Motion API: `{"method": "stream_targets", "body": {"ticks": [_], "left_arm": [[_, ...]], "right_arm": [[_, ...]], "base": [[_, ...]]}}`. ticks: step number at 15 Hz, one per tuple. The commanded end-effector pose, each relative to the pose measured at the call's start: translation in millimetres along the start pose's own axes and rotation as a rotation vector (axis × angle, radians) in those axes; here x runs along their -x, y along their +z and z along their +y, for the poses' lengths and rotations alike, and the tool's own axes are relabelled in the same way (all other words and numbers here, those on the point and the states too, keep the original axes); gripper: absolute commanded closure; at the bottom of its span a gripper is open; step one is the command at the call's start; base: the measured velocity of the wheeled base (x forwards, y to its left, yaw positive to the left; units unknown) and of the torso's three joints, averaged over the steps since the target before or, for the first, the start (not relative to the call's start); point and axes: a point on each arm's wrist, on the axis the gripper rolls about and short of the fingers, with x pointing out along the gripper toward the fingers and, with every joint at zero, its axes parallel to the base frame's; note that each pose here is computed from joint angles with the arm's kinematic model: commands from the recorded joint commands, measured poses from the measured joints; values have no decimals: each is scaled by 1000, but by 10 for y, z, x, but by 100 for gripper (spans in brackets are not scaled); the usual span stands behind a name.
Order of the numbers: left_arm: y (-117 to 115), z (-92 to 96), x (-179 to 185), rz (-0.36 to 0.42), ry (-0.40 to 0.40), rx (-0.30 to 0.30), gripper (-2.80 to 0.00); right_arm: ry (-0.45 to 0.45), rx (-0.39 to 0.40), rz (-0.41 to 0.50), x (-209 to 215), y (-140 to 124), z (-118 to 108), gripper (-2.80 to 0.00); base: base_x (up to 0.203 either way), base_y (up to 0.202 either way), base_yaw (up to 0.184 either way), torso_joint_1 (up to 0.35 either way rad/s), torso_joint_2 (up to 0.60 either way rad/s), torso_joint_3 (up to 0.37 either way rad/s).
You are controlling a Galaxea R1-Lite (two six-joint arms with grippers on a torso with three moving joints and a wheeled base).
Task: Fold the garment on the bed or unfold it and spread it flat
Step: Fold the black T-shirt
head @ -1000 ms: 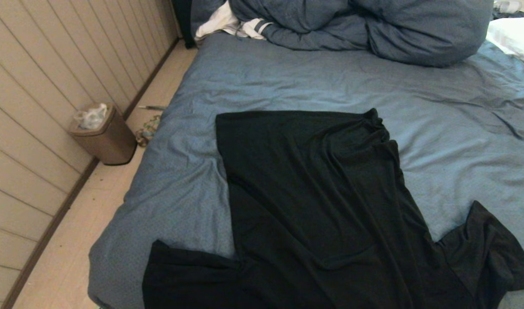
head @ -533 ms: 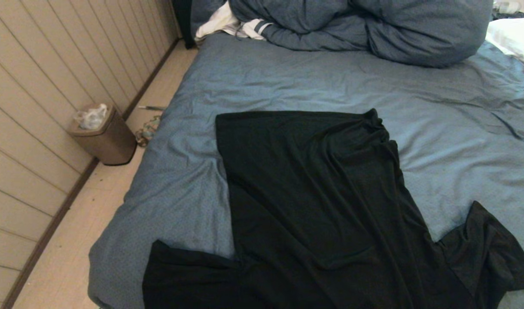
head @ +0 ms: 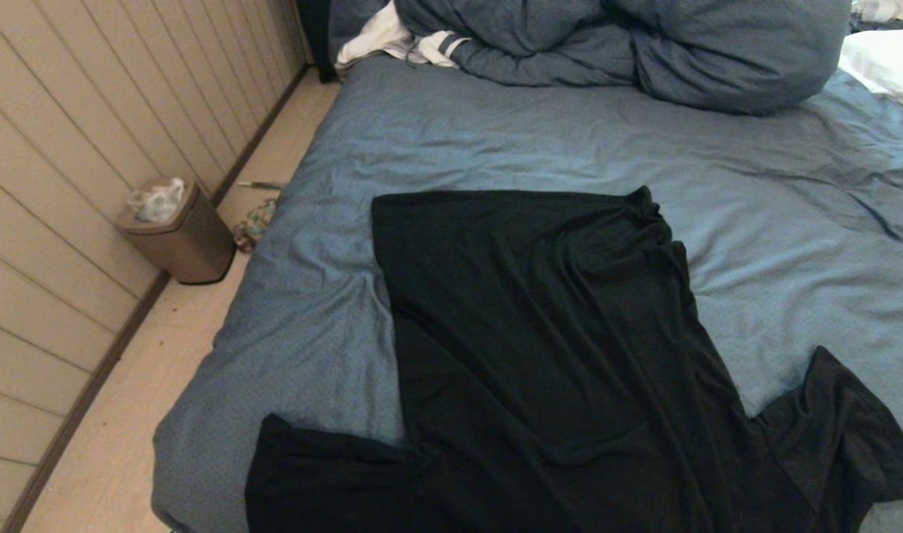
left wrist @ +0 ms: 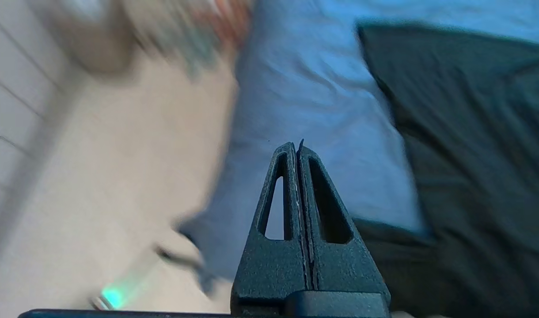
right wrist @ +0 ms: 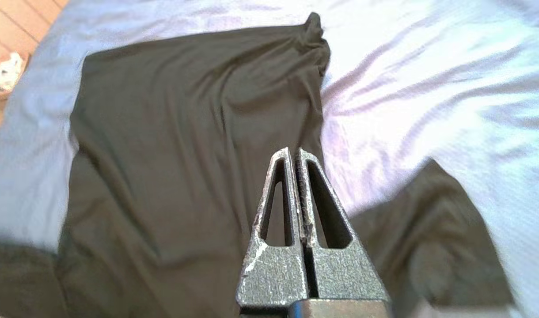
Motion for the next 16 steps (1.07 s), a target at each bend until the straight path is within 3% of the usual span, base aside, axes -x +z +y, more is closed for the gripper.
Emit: {"method": "stream_targets", "body": {"ticks": [1,3,7,12,16], "left_arm": [[251,-3,-538,232,-42,72,0],[289,-18,-674,430,-99,143,0],[117,12,-1003,638,-121,199,0],[-46,29,-1150,728,-144,222,0],[-62,21,-1176,739,-165,233,0]], "right_arm": [[-43,-23,218,-665,66,-29,0],[-124,-60,404,-989,66,-137,0],[-305,-218,721,-1334,14,-790,0],[-351,-230,948,-1270,-314,-1659,0],[-348,-307,1054,-1297,-608,-2002,0]], "base": [[0,0,0,0,0,0],[0,0,0,0,0,0],[0,0,0,0,0,0],[0,0,0,0,0,0],[0,0,0,0,0,0]]}}
